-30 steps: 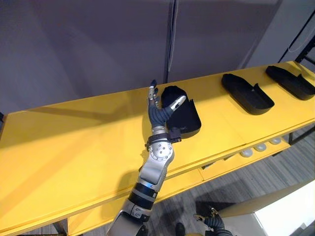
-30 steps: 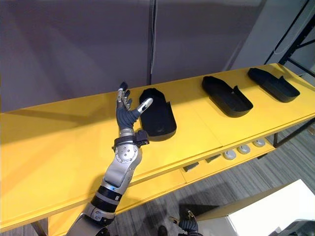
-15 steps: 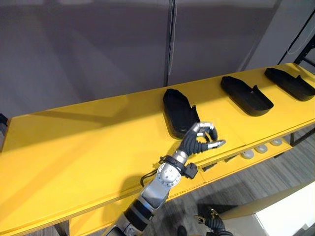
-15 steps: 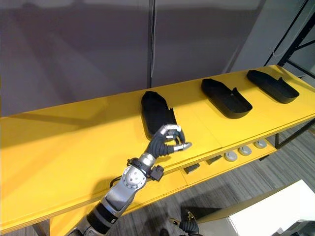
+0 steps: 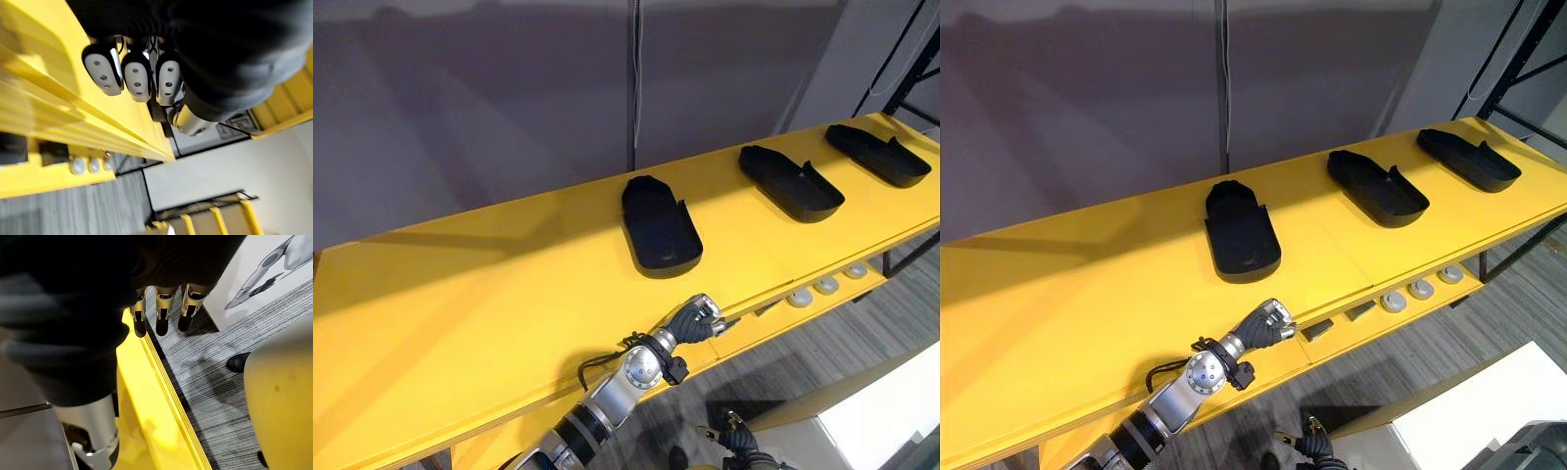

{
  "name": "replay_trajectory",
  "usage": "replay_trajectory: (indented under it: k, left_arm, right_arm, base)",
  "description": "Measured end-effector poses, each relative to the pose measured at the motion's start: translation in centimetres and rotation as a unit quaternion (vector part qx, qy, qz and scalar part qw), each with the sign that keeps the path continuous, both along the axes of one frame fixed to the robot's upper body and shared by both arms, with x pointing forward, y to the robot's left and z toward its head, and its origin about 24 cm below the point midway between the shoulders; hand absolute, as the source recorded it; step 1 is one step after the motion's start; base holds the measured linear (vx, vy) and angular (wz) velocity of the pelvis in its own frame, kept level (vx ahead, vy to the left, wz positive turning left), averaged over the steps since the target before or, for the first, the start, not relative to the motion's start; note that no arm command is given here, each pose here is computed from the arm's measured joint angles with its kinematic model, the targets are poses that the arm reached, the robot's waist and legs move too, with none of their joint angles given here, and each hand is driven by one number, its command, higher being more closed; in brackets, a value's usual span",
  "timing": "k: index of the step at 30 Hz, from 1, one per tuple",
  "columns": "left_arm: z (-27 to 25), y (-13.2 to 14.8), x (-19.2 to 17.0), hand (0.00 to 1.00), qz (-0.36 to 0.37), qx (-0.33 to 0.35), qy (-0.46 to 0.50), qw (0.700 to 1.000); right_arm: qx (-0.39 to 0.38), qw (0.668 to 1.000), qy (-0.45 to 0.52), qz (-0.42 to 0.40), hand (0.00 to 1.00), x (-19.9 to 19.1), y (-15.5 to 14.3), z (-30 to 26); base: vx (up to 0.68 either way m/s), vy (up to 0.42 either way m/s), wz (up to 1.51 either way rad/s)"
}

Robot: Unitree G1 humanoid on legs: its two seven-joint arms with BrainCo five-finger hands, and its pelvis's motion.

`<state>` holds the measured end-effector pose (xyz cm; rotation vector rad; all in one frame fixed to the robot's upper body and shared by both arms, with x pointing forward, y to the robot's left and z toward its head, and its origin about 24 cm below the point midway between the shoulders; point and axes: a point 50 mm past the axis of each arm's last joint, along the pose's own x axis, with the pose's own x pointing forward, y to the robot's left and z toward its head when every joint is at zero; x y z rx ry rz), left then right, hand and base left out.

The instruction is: Walk over and take plastic housings, then place them on the shelf

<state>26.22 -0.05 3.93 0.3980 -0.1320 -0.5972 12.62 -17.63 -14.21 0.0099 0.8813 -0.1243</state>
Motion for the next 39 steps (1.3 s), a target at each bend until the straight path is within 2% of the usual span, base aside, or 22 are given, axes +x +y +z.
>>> replay_trajectory:
  k: [5,14,39]
  left_arm:
    - [-0.4,1.7,1.3,1.00,0.065,0.006,0.007,0.998]
    - [0.3,2.9,3.1,1.00,0.114,-0.001,-0.002,0.994]
    - [2.0,2.7,5.9,1.00,0.136,-0.002,-0.011,0.991]
  right_arm:
    - [-0.005,1.000,-0.003,-0.005,0.00,0.2,-0.1,0.1]
    - [-0.005,1.000,-0.009,-0.006,0.00,0.5,-0.1,0.2]
    - [-0.006,1.000,-0.021,-0.005,0.00,1.3,0.0,0.6]
  base:
    - [-0.01,0.000,-0.02]
    - [0.00,0.000,0.00]
    - [-0.02,-0.003,-0.03]
